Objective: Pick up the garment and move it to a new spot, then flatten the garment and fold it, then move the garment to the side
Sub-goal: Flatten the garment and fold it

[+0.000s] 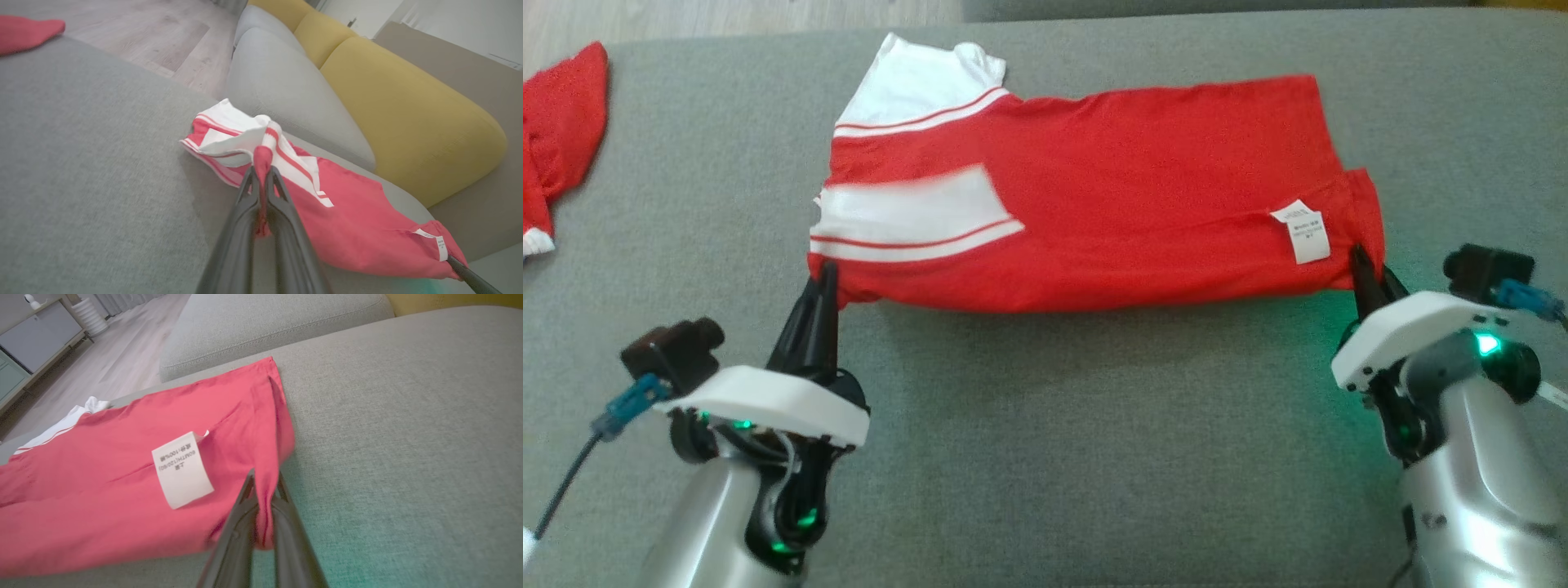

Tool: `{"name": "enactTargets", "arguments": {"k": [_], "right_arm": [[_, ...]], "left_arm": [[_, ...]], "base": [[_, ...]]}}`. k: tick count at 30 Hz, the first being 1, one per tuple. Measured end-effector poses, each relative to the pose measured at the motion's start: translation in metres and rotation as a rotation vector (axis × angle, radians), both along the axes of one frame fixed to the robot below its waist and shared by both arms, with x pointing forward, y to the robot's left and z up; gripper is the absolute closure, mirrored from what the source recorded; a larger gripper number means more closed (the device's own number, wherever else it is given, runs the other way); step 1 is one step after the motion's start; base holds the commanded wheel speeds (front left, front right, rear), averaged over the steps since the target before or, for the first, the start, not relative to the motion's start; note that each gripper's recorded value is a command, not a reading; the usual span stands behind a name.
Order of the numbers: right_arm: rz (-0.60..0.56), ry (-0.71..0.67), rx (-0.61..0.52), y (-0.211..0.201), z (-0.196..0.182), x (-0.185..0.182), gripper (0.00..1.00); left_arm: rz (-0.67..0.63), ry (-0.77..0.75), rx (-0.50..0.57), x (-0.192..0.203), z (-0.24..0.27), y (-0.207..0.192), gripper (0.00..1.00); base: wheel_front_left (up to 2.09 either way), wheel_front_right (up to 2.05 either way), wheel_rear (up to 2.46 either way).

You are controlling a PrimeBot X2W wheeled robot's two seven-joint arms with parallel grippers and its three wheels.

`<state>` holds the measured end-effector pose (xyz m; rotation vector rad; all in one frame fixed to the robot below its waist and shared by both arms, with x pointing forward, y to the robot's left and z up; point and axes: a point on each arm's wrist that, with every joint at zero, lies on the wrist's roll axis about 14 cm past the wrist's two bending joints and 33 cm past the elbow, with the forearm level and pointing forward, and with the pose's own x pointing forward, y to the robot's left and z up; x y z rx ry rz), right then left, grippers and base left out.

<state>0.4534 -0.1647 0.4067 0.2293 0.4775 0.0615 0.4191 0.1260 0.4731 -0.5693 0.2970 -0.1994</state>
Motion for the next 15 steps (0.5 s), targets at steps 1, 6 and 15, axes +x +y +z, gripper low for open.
{"name": "enactTargets", "arguments": {"k": [1, 6, 15], "right_arm": [[-0.005, -0.008, 0.01, -0.001, 0.004, -0.002, 1.0], [-0.024, 0.019, 0.016, -0.011, 0.002, -0.031, 1.0], [-0.064, 0.099, 0.028, -0.026, -0.018, -0.087, 1.0]], "left_arm": [[-0.01, -0.019, 0.004, 0.0, 0.008, -0.001, 1.0], [-0.067, -0.018, 0.037, -0.018, 0.016, -0.008, 1.0], [-0.082, 0.207, 0.066, -0.079, -0.042, -0.006, 1.0]], "base": [[0.0, 0.0, 0.0], [0.0, 0.0, 0.0], [0.0, 0.0, 0.0]]}}
